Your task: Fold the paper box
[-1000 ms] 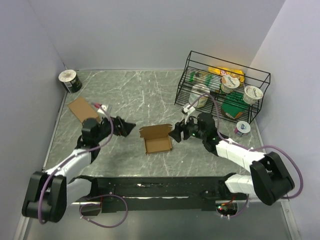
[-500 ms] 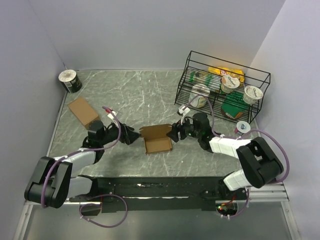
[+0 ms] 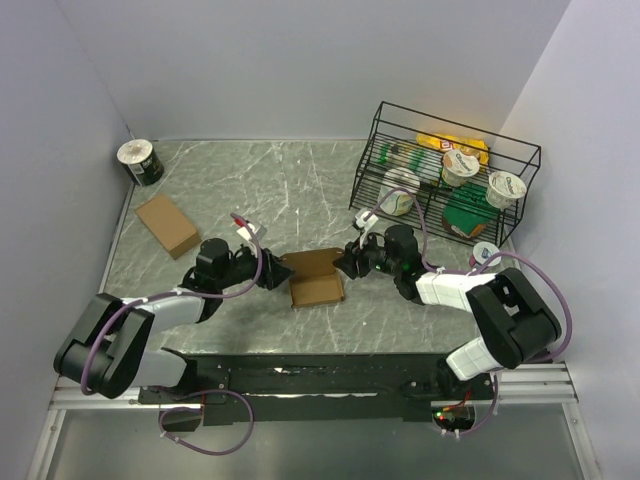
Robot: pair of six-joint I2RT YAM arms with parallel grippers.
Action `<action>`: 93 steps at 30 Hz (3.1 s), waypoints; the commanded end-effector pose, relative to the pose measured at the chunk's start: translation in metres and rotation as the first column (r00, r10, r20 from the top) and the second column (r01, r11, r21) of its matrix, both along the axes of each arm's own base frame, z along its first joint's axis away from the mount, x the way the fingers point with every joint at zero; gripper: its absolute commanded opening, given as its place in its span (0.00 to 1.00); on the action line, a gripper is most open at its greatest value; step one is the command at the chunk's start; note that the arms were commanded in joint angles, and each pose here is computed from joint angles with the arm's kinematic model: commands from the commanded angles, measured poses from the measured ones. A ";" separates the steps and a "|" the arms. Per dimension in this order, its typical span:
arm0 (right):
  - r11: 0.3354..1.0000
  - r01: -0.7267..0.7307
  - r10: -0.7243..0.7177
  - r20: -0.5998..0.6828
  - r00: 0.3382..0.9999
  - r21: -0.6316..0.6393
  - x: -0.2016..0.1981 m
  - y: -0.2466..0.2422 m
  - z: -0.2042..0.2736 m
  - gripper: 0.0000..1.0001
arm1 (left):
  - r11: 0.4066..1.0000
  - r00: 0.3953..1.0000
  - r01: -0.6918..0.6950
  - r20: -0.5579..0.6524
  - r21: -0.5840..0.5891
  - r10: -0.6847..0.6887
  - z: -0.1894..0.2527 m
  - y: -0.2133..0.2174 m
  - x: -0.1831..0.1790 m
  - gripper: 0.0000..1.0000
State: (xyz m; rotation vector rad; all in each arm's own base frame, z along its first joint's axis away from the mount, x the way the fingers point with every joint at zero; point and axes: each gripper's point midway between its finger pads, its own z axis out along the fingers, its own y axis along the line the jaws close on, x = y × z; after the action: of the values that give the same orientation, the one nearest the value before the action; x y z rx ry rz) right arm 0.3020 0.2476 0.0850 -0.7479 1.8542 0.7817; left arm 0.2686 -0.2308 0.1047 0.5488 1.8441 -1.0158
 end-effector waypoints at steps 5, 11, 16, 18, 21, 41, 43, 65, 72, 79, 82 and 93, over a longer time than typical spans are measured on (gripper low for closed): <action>1.000 -0.016 0.015 0.061 0.998 0.009 0.008 0.003 0.008 0.41 | 0.998 0.993 -0.066 0.102 0.023 0.064 0.016 -0.003 0.020 0.46; 1.000 -0.022 0.021 0.062 0.998 0.010 0.008 0.004 0.008 0.32 | 0.995 0.993 -0.082 0.091 0.060 0.076 0.009 -0.005 0.019 0.25; 1.000 -0.023 0.022 0.070 0.997 0.011 0.007 0.004 0.010 0.23 | 0.994 0.993 -0.089 0.087 0.068 0.083 0.008 -0.009 0.017 0.16; 1.000 -0.022 0.022 0.068 0.997 0.007 0.007 0.003 0.009 0.20 | 0.993 0.993 -0.087 0.082 0.075 0.081 0.006 -0.012 0.017 0.13; 1.000 -0.021 0.020 0.076 0.997 0.010 0.005 0.003 0.011 0.17 | 0.990 0.991 -0.105 0.094 0.092 0.097 0.007 -0.016 0.017 0.11; 0.969 0.233 -0.213 0.200 0.956 -0.083 -0.012 0.014 0.022 0.00 | 0.914 0.924 -0.382 0.070 0.137 0.376 0.020 -0.019 0.036 0.01; 0.949 0.305 -0.282 0.214 0.935 -0.083 -0.008 0.010 0.025 0.00 | 0.905 0.914 -0.406 0.073 0.130 0.399 0.024 -0.020 0.038 0.01; 0.825 0.566 -0.548 0.249 0.799 0.000 -0.012 0.009 0.038 0.00 | 0.852 0.853 -0.521 0.000 0.051 0.521 0.020 -0.046 0.018 0.01; 0.787 0.616 -0.602 0.232 0.764 0.012 -0.015 0.009 0.034 0.00 | 0.829 0.830 -0.557 -0.016 0.038 0.558 0.019 -0.051 0.017 0.01; 0.770 0.638 -0.622 0.228 0.749 0.003 -0.016 0.007 0.030 0.00 | 0.830 0.830 -0.556 -0.020 0.039 0.557 0.017 -0.056 0.015 0.01; 0.746 0.666 -0.646 0.248 0.722 0.002 -0.015 -0.003 0.031 0.00 | 0.834 0.834 -0.551 -0.016 0.030 0.552 0.020 -0.054 0.013 0.01; 0.777 0.625 -0.601 0.380 0.703 0.073 -0.021 -0.023 0.049 0.00 | 0.909 0.909 -0.416 0.045 0.014 0.415 0.049 -0.048 -0.002 0.73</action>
State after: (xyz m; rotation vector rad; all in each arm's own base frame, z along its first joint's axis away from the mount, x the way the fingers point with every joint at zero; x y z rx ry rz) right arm 0.2766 0.2223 0.0993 -0.2709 1.7335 0.0746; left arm 0.2730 -0.2746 0.1273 0.1192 1.8859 -0.5754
